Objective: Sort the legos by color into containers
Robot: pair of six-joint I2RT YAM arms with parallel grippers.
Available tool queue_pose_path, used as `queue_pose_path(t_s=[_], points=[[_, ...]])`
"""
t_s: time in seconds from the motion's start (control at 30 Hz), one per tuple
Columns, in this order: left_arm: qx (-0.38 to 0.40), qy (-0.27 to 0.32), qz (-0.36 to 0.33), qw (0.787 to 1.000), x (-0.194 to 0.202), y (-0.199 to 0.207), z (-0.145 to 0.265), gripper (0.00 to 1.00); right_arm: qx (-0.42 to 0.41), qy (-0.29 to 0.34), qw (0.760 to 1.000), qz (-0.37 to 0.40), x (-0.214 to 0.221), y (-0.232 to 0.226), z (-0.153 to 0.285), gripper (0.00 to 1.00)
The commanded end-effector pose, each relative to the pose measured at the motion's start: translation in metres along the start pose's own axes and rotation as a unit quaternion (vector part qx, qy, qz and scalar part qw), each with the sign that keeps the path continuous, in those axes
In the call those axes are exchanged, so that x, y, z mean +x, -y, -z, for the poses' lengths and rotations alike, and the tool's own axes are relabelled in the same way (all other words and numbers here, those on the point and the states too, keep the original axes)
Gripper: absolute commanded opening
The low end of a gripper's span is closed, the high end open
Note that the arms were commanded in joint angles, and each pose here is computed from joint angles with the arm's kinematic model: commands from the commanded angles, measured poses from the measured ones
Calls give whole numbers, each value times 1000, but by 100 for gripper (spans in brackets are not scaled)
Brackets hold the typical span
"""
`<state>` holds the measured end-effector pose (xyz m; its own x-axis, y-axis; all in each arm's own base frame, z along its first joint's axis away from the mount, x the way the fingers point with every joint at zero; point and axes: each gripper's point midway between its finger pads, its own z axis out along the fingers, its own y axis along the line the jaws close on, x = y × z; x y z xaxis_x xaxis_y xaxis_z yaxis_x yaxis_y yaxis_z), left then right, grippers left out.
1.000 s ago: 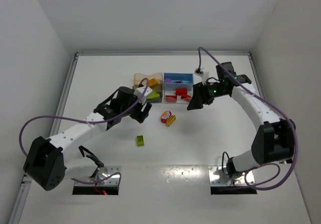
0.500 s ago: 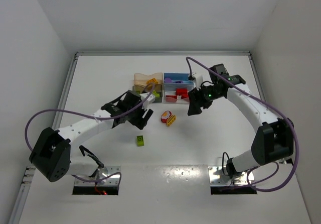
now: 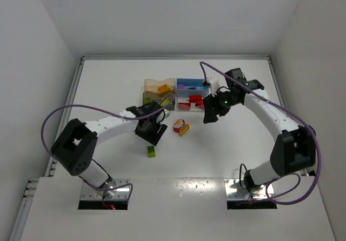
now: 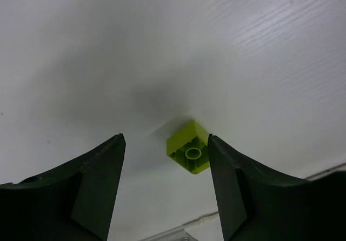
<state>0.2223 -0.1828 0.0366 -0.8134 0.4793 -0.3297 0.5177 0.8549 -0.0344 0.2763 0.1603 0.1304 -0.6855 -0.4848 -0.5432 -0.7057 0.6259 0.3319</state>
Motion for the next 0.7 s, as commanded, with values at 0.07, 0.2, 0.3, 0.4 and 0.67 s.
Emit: queue_pose_path(t_s=[0.07,0.2,0.3,0.4,0.67], points=[[-6,-35,29,999,6,12,7,66,20,13,1000,19,-2,1,13,70],[7,-42,9,999,11,29,6,65,24,11,999,19,2,0,16,70],[7,-47,9,999,14,32,4,65,25,11,999,24,3,-2,19,70],[3,-62,9,998,19,31,-1,65,29,8,999,29,4,-2,21,70],[-20,-77,25,997,24,20,-7,70,35,6,999,24,12,-4,27,70]])
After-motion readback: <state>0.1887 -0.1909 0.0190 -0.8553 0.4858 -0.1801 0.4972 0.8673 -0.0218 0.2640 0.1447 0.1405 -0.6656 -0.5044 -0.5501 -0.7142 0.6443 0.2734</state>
